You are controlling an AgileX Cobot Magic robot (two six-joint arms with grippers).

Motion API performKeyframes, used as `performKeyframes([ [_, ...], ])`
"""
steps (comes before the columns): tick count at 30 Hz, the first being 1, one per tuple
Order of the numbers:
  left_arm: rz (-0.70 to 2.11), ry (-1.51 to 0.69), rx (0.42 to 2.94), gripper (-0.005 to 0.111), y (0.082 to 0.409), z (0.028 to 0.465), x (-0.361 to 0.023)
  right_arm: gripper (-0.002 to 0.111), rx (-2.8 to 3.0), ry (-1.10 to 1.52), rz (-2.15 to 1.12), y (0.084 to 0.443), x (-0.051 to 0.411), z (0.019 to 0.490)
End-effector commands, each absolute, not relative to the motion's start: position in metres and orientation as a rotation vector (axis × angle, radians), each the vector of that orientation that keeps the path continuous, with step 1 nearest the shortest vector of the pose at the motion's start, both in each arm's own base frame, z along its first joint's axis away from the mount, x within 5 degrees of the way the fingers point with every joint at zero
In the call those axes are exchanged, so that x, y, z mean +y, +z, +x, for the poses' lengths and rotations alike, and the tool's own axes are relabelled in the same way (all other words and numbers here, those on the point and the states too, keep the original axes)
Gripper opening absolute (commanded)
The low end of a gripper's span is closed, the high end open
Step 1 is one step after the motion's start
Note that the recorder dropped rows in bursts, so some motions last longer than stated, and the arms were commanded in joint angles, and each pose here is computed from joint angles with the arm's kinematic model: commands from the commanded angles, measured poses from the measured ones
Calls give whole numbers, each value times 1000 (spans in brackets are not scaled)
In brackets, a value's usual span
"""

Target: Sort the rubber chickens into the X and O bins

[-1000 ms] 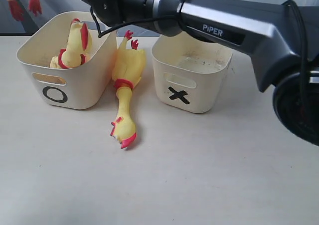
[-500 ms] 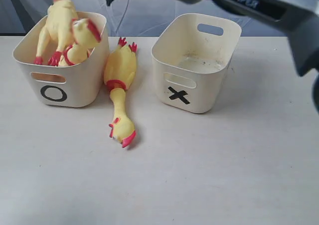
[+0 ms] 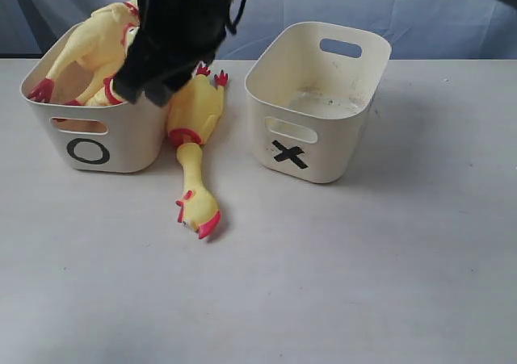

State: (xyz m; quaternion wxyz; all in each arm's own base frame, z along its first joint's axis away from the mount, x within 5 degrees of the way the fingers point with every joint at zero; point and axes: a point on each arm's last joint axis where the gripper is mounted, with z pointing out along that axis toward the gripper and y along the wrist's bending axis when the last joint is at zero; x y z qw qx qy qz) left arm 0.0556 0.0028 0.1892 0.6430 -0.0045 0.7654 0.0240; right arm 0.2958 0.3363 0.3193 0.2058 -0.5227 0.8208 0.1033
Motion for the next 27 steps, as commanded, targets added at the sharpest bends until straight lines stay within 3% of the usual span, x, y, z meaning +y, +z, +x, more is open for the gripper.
performKeyframes([
  [1,-12,48,1722,0,192,55,3,47,2459,308,-1467,280,338,291],
  [14,-12,48,1722,0,192,55,3,49,2582,499,-1327,174,369,302],
  [16,-12,48,1722,0,192,55,3,55,2606,493,-1326,158,371,304],
  [18,-12,48,1722,0,192,55,3,70,2631,418,-1359,136,369,307],
  [20,-12,48,1722,0,192,55,3,73,2652,314,-1322,124,366,313],
  [27,-12,48,1722,0,192,55,3,73,2632,229,-1339,134,361,314],
])
